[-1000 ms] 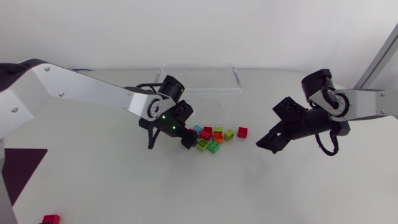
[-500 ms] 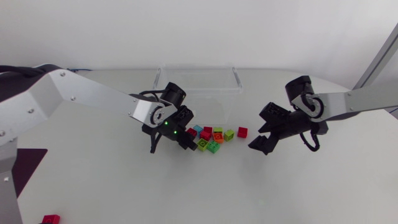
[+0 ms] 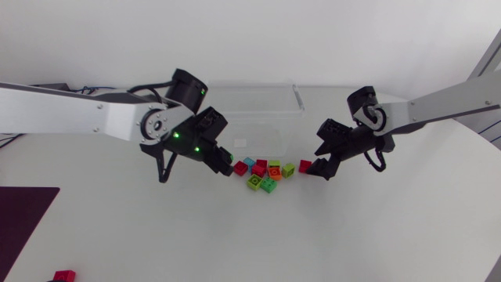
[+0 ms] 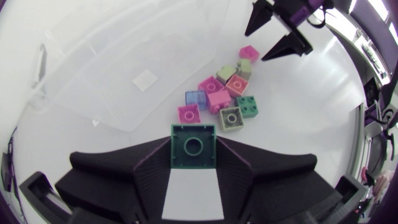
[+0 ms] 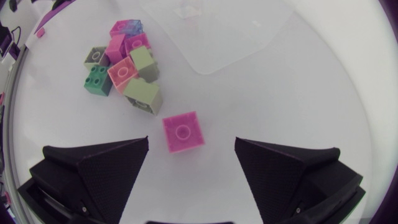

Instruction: Pick up the duplo bricks and place them in the container

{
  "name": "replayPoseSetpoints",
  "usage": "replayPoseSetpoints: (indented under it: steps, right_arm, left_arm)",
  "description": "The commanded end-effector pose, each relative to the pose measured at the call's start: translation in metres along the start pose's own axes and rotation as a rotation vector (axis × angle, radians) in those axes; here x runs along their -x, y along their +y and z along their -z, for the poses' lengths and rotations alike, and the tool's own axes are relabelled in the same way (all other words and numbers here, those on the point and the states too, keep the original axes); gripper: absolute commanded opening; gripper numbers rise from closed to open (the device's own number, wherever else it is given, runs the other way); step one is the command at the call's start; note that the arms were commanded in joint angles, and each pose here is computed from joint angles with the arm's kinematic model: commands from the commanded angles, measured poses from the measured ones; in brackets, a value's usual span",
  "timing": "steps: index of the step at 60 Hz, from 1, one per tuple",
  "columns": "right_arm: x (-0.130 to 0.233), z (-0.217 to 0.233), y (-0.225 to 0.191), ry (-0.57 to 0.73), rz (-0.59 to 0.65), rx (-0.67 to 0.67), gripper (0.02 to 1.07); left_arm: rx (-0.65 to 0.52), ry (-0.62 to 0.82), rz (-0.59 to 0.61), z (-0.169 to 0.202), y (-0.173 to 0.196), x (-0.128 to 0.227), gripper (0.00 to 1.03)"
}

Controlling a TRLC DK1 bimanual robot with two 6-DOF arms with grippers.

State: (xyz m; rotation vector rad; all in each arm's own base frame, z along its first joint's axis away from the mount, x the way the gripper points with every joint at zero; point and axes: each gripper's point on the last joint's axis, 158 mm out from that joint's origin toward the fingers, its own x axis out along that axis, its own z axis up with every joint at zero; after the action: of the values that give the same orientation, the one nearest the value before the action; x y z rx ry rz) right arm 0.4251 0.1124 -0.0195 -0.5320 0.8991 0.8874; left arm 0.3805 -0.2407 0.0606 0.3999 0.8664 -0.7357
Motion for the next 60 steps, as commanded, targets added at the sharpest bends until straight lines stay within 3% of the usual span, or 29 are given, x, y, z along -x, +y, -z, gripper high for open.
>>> replayPoseSetpoints:
  steps: [1, 9, 17, 22, 26, 27, 37, 51, 53, 60]
  right_arm:
    - [-0.014, 0.006, 0.008, 0.02, -0.046, 0.021, 1.02]
    - [-0.024, 0.008, 0.01, 0.028, -0.06, 0.022, 0.98]
    - [-0.034, 0.012, 0.013, 0.036, -0.069, 0.017, 0.89]
    - [-0.04, 0.014, 0.015, 0.051, -0.072, 0.014, 0.72]
    - [-0.042, 0.014, 0.015, 0.047, -0.059, 0.018, 0.46]
    - [-0.042, 0.014, 0.015, 0.046, -0.058, 0.018, 0.44]
    - [-0.029, 0.012, 0.019, 0.05, -0.054, 0.01, 0.34]
    - [0.031, -0.009, 0.024, -0.007, 0.015, 0.034, 0.33]
    - [0.04, -0.015, 0.024, -0.019, 0.028, 0.039, 0.33]
    - [0.067, -0.034, 0.025, -0.054, 0.059, 0.05, 0.33]
  left_arm:
    - [-0.015, -0.072, -0.015, -0.025, 0.008, 0.025, 0.34]
    - [0.005, -0.153, -0.046, -0.054, 0.028, 0.047, 0.35]
    - [0.033, -0.243, -0.078, -0.078, 0.048, 0.061, 0.36]
    - [0.049, -0.307, -0.104, -0.092, 0.06, 0.064, 0.36]
    - [0.062, -0.349, -0.122, -0.101, 0.07, 0.062, 0.37]
    - [0.065, -0.355, -0.124, -0.102, 0.072, 0.061, 0.37]
    - [0.108, -0.386, -0.138, -0.114, 0.09, 0.047, 0.38]
    - [0.142, -0.422, -0.15, -0.128, 0.108, 0.029, 0.4]
    - [0.144, -0.417, -0.147, -0.128, 0.109, 0.024, 0.46]
    - [0.14, -0.411, -0.147, -0.129, 0.11, 0.013, 0.81]
